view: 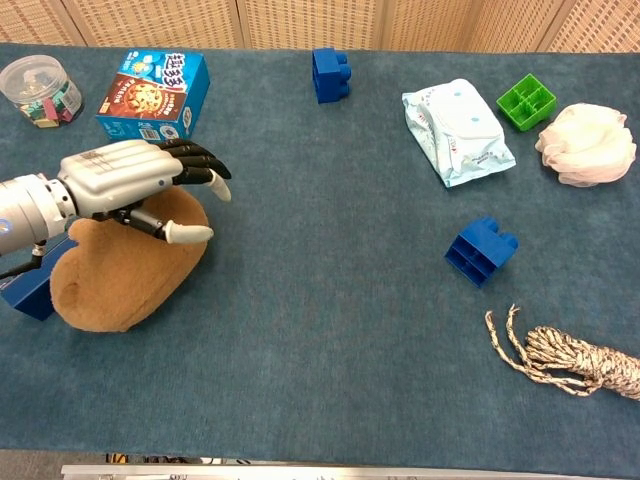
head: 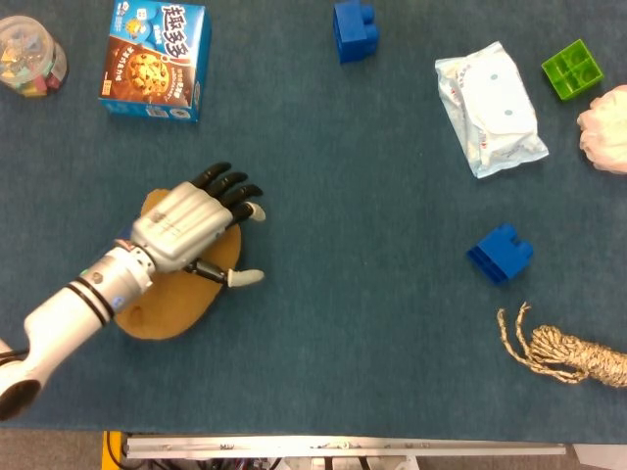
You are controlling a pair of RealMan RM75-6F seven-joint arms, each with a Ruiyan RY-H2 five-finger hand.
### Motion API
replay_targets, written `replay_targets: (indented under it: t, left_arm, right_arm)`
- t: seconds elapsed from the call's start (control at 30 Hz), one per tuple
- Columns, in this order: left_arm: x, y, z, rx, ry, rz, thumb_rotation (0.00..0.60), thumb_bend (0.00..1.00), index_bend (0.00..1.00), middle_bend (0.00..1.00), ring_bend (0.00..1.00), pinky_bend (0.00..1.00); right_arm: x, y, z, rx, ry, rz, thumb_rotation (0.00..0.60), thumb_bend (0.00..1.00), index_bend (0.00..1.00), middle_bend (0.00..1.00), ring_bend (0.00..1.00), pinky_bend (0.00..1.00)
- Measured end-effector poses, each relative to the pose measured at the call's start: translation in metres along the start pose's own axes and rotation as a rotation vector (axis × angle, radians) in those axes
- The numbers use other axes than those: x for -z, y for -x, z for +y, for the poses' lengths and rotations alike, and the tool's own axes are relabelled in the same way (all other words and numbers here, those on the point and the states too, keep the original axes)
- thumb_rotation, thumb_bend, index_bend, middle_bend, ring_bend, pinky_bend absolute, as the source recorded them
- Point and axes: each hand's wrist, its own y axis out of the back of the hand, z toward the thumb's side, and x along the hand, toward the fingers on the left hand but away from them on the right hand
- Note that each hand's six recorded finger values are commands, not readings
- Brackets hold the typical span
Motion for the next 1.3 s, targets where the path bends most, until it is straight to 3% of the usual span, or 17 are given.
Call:
replay_targets:
  t: [0.33, 0.77, 1.07, 1.3]
  left_arm:
    - [-0.007, -0.013, -0.015, 0.048, -0.086, 0.002, 0.037, 0.10, 0.22, 0.12, 0.08, 0.00]
    - [0.012, -0.009, -0.028, 0.117, -0.218, 0.080, 0.027, 0.09, 0.22, 0.12, 0.08, 0.00]
    - [0.025, -0.007, -0.012, 0.058, -0.156, 0.162, 0.010, 0.08, 0.22, 0.13, 0.08, 0.00]
    - [0.011, -0.007, -0.007, 0.019, -0.138, 0.122, 0.007, 0.08, 0.22, 0.13, 0.08, 0.00]
  right_arm:
    - [0.005, -0.004, 0.001, 0.003, -0.001, -0.017, 0.600, 0.16, 0.30, 0.41, 0.29, 0.24]
    - [0.006, -0.003, -0.001, -0.003, 0.001, -0.020, 0.600, 0.16, 0.30, 0.41, 0.29, 0.24]
    - [0.008, -0.002, -0.001, -0.003, 0.004, -0.021, 0.600, 0.16, 0.30, 0.41, 0.29, 0.24]
    - [0.010, -0.004, -0.001, -0.002, 0.004, -0.026, 0.600, 0.16, 0.30, 0.41, 0.29, 0.24]
